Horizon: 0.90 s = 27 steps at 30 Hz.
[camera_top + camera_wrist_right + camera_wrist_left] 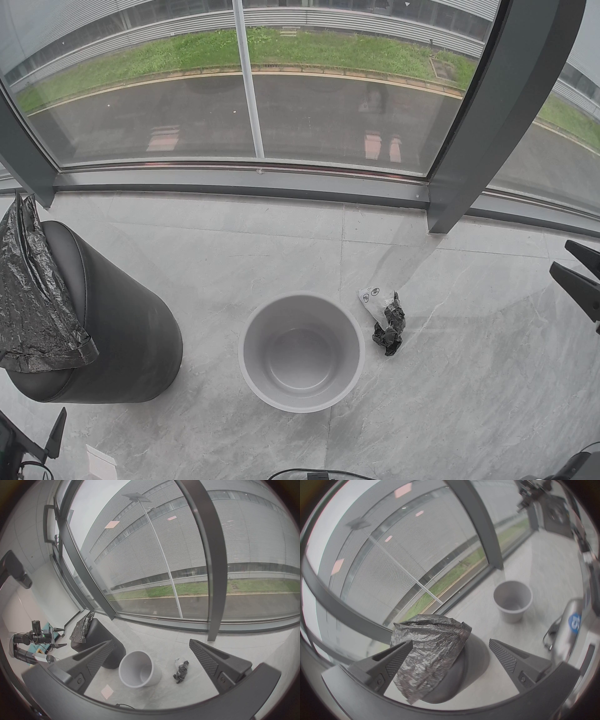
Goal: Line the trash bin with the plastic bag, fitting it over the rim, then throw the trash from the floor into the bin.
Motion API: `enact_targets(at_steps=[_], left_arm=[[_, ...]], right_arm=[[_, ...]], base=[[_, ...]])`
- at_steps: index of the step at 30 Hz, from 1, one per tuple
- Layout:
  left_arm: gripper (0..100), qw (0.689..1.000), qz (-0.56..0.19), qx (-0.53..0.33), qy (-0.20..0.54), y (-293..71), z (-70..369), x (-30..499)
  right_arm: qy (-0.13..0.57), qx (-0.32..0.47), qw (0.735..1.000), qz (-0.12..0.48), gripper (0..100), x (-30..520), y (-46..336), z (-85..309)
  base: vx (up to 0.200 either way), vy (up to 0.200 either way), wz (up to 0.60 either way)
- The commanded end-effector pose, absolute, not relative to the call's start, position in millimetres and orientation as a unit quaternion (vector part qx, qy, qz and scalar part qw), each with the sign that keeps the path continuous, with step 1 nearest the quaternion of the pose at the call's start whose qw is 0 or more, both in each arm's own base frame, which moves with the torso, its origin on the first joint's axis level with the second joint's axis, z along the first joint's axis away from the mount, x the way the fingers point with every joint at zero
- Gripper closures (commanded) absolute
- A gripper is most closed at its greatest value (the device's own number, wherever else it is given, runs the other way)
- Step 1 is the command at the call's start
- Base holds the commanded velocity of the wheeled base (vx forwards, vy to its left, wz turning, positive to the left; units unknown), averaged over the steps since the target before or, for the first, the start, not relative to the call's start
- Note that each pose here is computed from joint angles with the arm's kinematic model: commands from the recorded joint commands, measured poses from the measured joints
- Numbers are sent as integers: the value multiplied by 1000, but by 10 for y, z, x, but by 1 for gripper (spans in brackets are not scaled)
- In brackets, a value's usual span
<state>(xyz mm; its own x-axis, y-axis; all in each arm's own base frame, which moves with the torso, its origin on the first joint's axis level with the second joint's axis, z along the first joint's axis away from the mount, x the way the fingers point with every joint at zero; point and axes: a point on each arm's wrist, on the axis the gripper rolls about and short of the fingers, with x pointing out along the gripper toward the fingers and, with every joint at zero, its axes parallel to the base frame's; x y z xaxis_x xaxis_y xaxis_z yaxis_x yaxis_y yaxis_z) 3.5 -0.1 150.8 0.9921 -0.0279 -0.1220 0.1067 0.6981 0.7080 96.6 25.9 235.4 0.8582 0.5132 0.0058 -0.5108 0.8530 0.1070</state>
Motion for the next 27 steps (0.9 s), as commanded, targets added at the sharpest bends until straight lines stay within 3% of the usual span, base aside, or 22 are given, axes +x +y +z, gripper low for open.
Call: enact_targets(at_steps=[1, 17, 27], left_arm=[[0, 874, -34, 474, 96, 7, 1593, 213], [0, 808, -35, 572, 139, 18, 1615, 521], [0, 801, -44, 570, 180, 20, 1535, 822]], right_arm=[[76, 89, 950, 291, 0, 1485, 462, 2142], [91, 124, 951, 268, 0, 1687, 532, 2040], [100, 124, 951, 266, 0, 1719, 540, 2006]], base=[[0, 0, 0], [0, 0, 0], [0, 0, 0]])
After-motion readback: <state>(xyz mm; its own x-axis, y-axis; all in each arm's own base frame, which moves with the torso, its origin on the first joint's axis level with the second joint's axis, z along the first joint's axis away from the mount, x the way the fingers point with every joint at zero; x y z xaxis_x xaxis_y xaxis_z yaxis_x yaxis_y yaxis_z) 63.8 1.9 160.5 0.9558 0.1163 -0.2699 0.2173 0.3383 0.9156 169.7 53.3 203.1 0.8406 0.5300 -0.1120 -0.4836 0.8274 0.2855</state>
